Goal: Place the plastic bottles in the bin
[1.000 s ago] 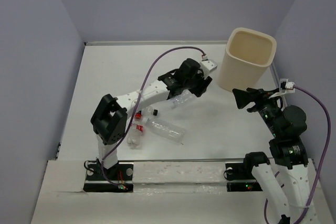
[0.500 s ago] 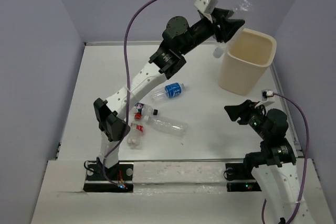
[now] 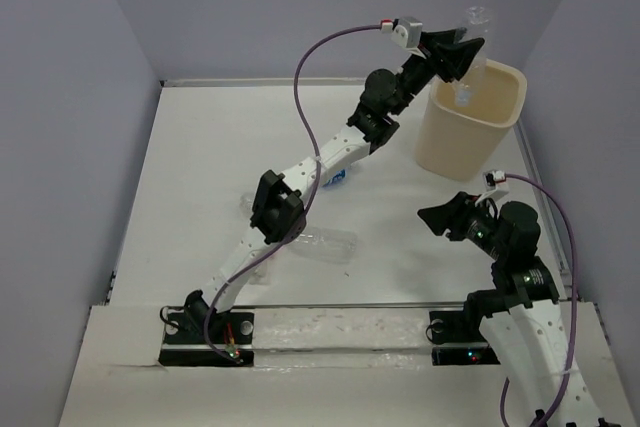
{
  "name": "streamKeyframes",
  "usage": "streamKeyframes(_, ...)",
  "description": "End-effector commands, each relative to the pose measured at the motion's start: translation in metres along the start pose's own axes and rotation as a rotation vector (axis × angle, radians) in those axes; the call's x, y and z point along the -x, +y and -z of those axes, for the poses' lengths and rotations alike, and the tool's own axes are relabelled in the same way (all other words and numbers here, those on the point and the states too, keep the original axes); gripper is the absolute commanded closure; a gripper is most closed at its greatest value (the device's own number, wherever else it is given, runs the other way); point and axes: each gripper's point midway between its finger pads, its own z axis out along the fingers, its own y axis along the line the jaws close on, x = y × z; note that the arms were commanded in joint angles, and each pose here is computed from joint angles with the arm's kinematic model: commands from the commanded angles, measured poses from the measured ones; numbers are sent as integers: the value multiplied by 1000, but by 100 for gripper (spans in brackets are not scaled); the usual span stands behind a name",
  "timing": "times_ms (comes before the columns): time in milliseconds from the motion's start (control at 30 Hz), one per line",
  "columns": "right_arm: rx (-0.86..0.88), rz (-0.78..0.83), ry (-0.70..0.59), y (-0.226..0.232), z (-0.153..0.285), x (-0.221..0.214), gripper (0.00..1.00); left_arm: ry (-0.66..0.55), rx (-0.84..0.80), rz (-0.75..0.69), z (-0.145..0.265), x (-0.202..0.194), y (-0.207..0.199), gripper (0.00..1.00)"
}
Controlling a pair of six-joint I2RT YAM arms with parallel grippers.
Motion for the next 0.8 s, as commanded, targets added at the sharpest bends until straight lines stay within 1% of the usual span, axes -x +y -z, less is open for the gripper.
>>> streamKeyframes(0,85,41,-7,13,-2,4,41,-260,-39,44,-2,55,-10,57)
streamKeyframes(33,91,45,-3,14,-3,4,41,-253,-31,43,-1,46,-6,57)
streamKeyframes(67,97,47,-7,15,-3,5,41,-237,-19,36,0,37,-1,52)
streamKeyframes(100,101,50,-7,14,-5,5,41,-216,-12,32,2,27,4,37)
streamKeyframes(133,104,50,-3,14,-6,4,41,-203,-10,25,2,23,5,26)
streamKeyframes(167,104,48,-1,14,-7,3,40,-194,-10,19,2,21,6,11)
streamKeyframes(200,101,45,6,12,-9,2,39,-179,-15,5,2,20,4,1)
streamKeyframes(267,109,46,6,12,-12,3,38,-159,-21,-16,1,22,1,1)
streamKeyframes(300,119,45,13,13,-14,3,35,-144,-17,-26,0,22,0,1)
streamKeyframes(367,159,43,38,21,-16,2,30,-145,-34,-63,-3,39,-10,1)
streamKeyframes(400,159,47,33,21,-17,4,26,-135,-42,-80,-7,53,-18,1)
streamKeyframes(433,167,49,41,24,-18,2,24,-126,-47,-95,-8,61,-22,1)
streamKeyframes(533,186,55,79,31,-25,-3,17,-38,-79,-135,-4,79,-37,1)
streamKeyframes(567,191,66,83,33,-28,-3,16,-13,-78,-142,1,82,-36,1)
streamKeyframes(600,215,77,123,43,-33,-13,15,-22,-101,-155,5,116,-57,1)
streamKeyframes(633,243,112,138,56,-37,-21,14,71,-50,-167,17,94,-41,1)
streamKeyframes(667,211,118,119,51,-43,-15,14,99,-24,-179,25,97,-38,1)
streamKeyframes(700,249,150,155,67,-46,-28,14,64,-11,-196,31,137,-54,1)
streamKeyframes(733,211,170,147,69,-59,-25,13,134,40,-197,47,118,-39,1)
streamKeyframes(767,207,181,153,73,-66,-26,13,158,69,-201,58,120,-37,1)
